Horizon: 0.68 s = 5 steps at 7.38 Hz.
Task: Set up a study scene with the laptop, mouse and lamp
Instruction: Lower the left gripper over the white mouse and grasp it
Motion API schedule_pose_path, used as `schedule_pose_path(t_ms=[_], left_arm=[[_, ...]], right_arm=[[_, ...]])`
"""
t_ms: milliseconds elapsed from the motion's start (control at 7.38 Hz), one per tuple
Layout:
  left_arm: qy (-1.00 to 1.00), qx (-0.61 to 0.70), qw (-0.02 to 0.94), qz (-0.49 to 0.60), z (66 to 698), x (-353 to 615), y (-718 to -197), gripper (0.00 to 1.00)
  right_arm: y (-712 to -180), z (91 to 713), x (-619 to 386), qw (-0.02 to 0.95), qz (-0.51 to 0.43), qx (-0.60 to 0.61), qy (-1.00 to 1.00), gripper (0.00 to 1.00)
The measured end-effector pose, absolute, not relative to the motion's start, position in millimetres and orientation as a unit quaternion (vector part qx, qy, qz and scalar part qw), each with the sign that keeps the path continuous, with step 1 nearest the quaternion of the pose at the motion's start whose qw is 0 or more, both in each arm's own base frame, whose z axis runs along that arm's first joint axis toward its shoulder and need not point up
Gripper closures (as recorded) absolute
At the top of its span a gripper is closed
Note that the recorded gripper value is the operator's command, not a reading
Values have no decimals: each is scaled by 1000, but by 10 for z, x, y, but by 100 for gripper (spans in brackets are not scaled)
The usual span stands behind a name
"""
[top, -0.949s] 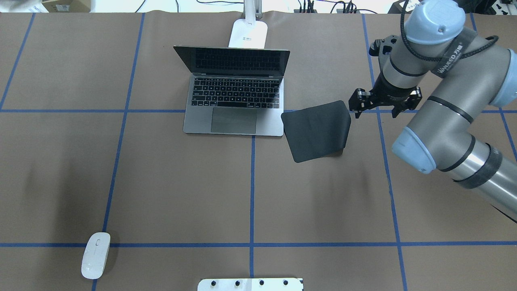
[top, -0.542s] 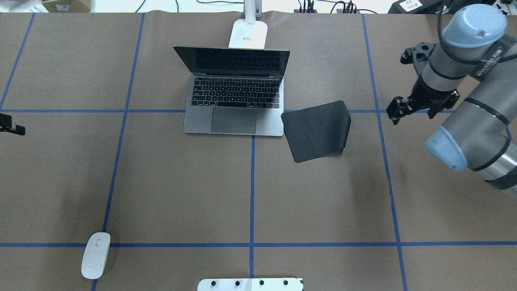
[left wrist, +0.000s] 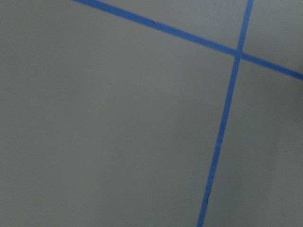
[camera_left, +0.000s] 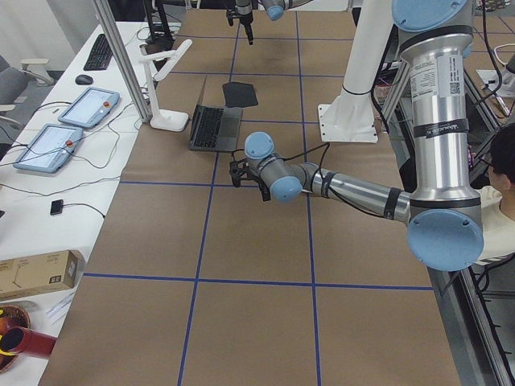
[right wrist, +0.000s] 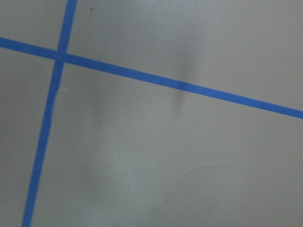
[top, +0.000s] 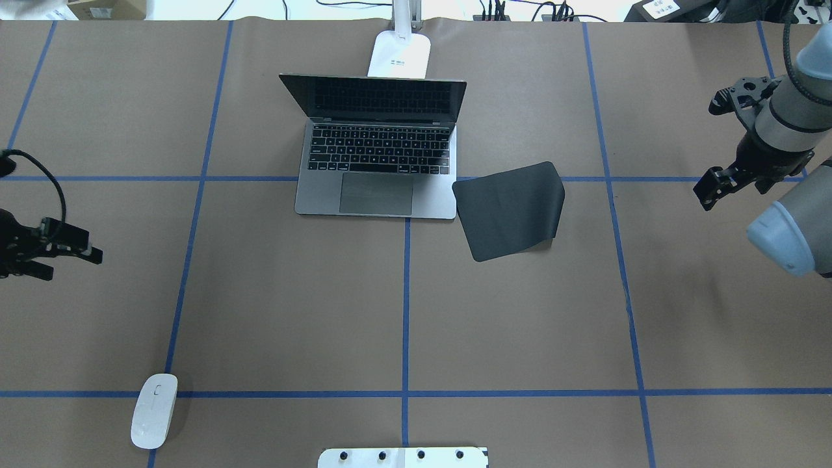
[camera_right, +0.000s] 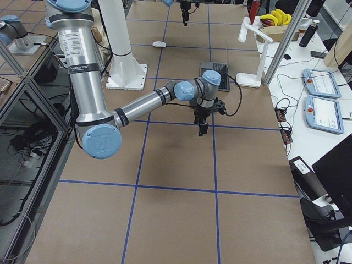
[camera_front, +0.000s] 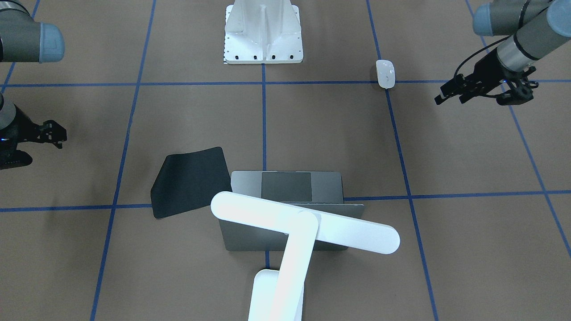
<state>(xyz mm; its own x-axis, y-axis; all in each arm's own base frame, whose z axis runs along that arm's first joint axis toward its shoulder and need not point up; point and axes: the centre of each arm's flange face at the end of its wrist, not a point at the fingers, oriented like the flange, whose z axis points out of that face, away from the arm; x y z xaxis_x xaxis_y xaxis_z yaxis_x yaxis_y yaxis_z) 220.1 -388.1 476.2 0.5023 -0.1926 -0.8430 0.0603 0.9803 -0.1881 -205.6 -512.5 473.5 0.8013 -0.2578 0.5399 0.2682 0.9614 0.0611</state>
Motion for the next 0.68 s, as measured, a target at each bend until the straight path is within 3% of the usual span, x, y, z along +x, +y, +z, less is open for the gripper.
schedule_pose_path(t_ms=[678], left_arm=[[393, -61, 917, 3, 4327, 3219, -3158, 0]], right_arm=[[-5012, 5206, -1510, 935, -201, -14, -293, 0]])
